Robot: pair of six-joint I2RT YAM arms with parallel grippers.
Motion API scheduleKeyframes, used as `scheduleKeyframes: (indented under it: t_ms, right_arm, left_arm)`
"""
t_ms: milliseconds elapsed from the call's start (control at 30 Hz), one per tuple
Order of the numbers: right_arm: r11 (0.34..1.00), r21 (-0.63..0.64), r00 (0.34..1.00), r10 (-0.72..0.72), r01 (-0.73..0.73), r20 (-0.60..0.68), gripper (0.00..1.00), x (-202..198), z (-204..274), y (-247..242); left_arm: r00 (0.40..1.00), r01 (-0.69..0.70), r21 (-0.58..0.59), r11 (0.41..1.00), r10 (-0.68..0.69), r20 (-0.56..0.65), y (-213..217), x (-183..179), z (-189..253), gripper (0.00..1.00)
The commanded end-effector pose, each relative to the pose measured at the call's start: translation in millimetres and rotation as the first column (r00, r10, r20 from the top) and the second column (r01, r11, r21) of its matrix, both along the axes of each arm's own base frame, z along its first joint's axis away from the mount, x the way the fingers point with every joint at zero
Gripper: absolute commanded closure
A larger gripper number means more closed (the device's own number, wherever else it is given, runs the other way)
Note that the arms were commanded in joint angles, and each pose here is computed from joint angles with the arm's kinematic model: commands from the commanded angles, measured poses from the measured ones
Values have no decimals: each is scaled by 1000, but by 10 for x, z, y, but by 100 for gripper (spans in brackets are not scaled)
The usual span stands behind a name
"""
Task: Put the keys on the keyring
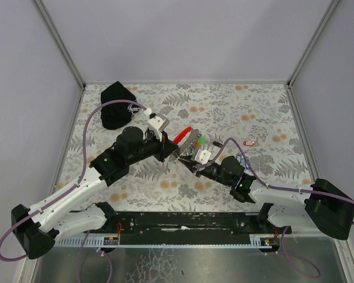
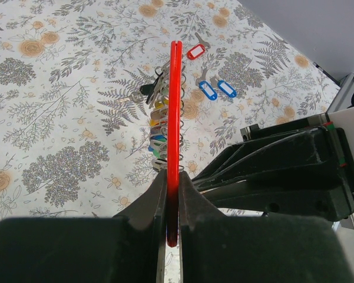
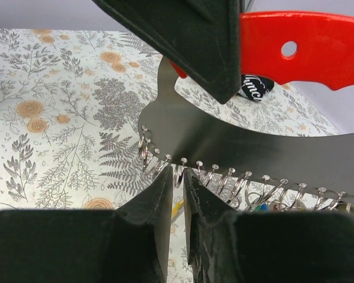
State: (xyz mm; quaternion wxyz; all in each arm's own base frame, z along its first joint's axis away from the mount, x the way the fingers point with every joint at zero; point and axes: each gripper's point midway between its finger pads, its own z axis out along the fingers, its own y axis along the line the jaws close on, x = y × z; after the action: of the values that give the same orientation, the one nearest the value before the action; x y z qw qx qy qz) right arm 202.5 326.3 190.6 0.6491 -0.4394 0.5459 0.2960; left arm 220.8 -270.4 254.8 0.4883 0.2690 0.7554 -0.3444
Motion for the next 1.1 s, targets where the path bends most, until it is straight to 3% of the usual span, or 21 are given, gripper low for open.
scheduleKeyframes:
  t_ms: [0,733,1067]
  right_arm:
    - [999,47,1000,9,-9,16,82,10,186,85]
    - [996,82,999,-24,22,30,85,71,260,80]
    - [995,94,999,-36,33,36,99,80,299,57]
  left_arm:
    - [997,14,-108,994,-5,83,-80,18,418,100]
    - [997,22,-119,993,-14,71,-96,-4,385,100]
    - [998,6,-125,992,3,67,-69,-3,385,100]
